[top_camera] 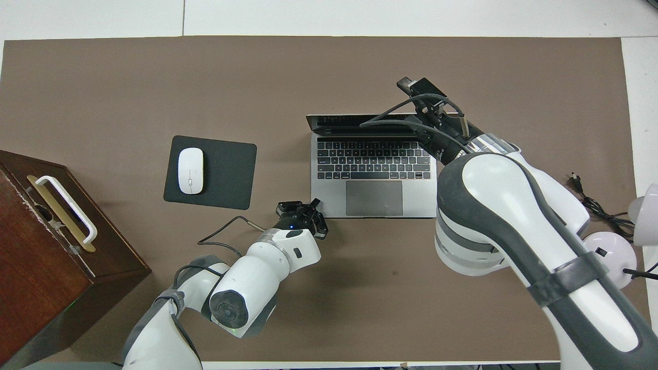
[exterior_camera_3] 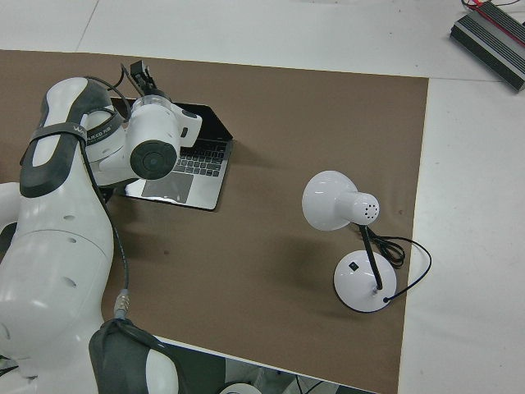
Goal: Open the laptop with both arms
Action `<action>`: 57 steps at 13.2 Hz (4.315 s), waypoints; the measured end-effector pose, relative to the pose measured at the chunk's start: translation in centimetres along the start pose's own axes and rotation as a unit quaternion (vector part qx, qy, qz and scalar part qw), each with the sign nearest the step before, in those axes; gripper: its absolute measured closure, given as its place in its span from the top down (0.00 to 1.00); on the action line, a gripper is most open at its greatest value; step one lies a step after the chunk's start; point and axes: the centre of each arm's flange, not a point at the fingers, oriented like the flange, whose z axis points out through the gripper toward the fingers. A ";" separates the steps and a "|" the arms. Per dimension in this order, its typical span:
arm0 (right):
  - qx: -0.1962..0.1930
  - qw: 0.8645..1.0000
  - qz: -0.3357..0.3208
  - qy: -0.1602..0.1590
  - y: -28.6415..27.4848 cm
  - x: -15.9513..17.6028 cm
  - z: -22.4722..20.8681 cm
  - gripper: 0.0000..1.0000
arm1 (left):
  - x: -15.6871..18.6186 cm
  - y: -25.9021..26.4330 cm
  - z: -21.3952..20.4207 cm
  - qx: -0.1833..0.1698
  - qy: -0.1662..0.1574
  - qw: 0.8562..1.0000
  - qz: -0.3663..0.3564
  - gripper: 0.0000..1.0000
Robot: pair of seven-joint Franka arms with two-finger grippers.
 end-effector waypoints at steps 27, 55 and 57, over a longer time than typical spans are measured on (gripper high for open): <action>-0.060 0.986 -0.144 -0.059 -15.9 16.7 0.1 1.00 | 2.9 -0.9 -0.6 0.005 0.017 0.999 -0.044 0.01; -0.409 0.812 -0.364 -0.205 -10.5 17.9 -22.8 1.00 | 16.7 -26.1 -26.6 0.041 -0.256 0.963 -0.076 0.01; -0.401 0.811 -0.371 -0.208 -11.2 15.9 -21.7 1.00 | 16.5 -28.0 -28.7 0.045 -0.265 0.958 -0.096 0.01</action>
